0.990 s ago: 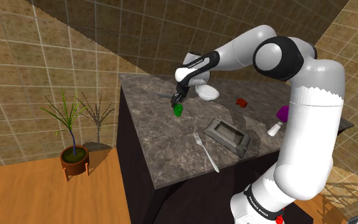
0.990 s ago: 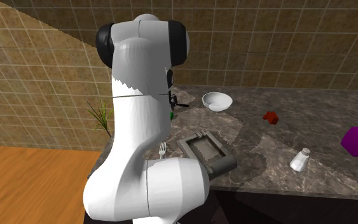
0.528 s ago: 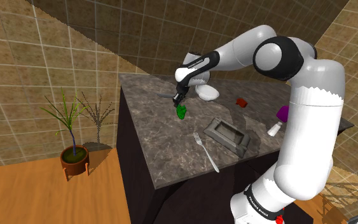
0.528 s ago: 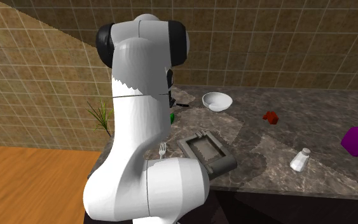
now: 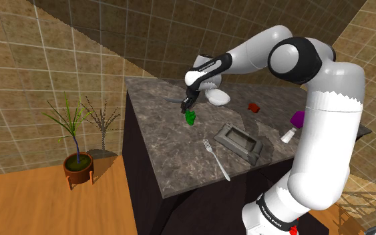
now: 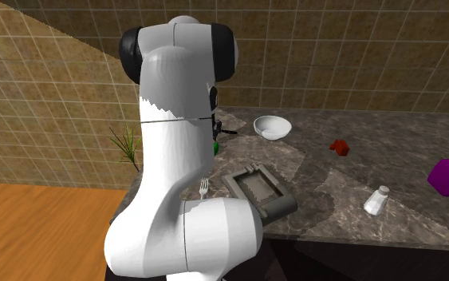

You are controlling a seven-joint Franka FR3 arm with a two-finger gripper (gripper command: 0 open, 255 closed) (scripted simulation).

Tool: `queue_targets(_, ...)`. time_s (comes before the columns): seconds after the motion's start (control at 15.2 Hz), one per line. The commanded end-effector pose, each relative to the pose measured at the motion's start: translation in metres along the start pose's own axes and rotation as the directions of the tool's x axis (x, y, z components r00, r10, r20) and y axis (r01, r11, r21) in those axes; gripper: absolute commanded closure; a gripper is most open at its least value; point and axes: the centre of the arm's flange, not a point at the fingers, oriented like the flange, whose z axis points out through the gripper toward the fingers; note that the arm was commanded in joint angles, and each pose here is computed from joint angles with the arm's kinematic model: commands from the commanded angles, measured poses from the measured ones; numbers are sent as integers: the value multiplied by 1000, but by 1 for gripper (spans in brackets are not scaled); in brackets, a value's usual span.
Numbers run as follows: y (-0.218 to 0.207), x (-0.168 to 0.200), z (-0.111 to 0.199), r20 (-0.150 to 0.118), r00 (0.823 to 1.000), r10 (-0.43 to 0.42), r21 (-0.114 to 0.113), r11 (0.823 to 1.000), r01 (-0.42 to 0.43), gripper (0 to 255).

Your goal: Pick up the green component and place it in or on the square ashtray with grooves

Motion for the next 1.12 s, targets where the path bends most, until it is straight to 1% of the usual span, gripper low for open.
queue_targets(0.0,-1,-17,-12,-3,1000,19,-5,1000,-19,0)
queue_targets(0.13,-3,-35,-24,-7,999,40,-11,999,-40,0)
queue_targets(0.66,-3,-34,16,-7,999,40,-11,999,-40,0)
queue_targets(1.06,-3,-34,16,-7,999,40,-11,999,-40,0)
